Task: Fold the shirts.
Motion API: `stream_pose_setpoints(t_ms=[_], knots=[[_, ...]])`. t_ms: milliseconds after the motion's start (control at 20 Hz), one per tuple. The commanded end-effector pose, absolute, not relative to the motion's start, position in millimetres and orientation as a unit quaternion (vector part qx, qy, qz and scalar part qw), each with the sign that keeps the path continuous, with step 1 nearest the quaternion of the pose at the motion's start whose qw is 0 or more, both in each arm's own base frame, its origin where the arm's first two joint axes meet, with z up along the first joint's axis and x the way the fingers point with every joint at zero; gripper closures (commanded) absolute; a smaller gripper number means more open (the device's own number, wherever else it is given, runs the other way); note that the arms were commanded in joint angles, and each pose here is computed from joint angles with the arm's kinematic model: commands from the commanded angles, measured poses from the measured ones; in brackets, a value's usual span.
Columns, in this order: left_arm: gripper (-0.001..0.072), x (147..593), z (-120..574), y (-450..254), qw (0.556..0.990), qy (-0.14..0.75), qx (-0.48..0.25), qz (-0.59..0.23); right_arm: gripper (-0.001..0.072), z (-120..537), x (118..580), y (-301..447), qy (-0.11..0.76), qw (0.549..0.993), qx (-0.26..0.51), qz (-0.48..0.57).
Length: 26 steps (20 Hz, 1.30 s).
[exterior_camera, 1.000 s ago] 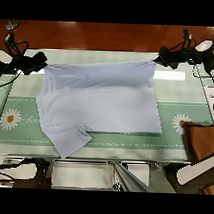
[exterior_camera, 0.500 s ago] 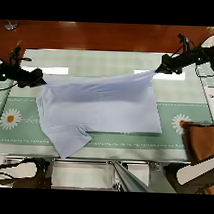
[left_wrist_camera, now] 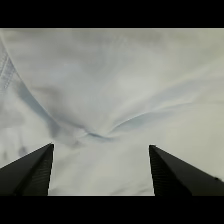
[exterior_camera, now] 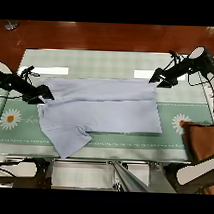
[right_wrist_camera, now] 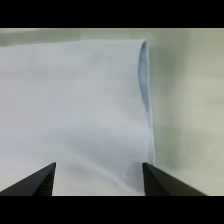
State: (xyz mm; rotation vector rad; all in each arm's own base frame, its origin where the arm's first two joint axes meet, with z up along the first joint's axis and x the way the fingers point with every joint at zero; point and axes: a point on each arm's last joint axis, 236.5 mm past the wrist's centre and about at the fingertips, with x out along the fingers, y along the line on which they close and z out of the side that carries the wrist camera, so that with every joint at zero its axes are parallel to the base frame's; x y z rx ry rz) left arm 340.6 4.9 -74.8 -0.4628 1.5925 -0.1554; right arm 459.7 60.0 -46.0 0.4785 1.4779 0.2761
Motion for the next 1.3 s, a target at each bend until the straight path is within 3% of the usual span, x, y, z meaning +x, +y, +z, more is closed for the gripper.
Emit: stream_pose_setpoints(t_ms=[0,100,250,500,850,1050,1100,1150,1250], knots=[[0.0007,316,-62,16,0.652,0.725,-0.214,-0.061,0.0091,-5,460,39,0.643,0.724,0.220,0.122],[0.0007,274,-68,33,0.631,0.742,-0.223,-0.029,0.0091,8,435,10,0.645,0.731,0.202,0.098],[0.0007,205,-87,36,0.595,0.747,-0.296,0.010,0.0094,-11,389,18,0.619,0.737,0.260,0.080],[0.0007,189,-92,27,0.645,0.637,-0.417,0.067,0.0094,-49,322,81,0.583,0.720,0.355,0.128],[0.0007,178,-107,-33,0.630,0.666,-0.400,-0.006,0.0094,-45,319,96,0.562,0.708,0.401,0.148],[0.0018,172,-102,-62,0.625,0.688,-0.364,-0.063,0.0094,-32,324,33,0.555,0.722,0.398,0.110],[0.0223,173,-98,-70,0.626,0.687,-0.360,-0.085,0.0094,-48,305,8,0.587,0.706,0.391,0.061],[0.0648,174,-97,-74,0.628,0.685,-0.356,-0.099,0.0094,-64,276,-12,0.633,0.672,0.383,0.004],[0.0689,175,-96,-77,0.631,0.682,-0.354,-0.106,0.0094,-82,228,-24,0.704,0.627,0.332,-0.022]])
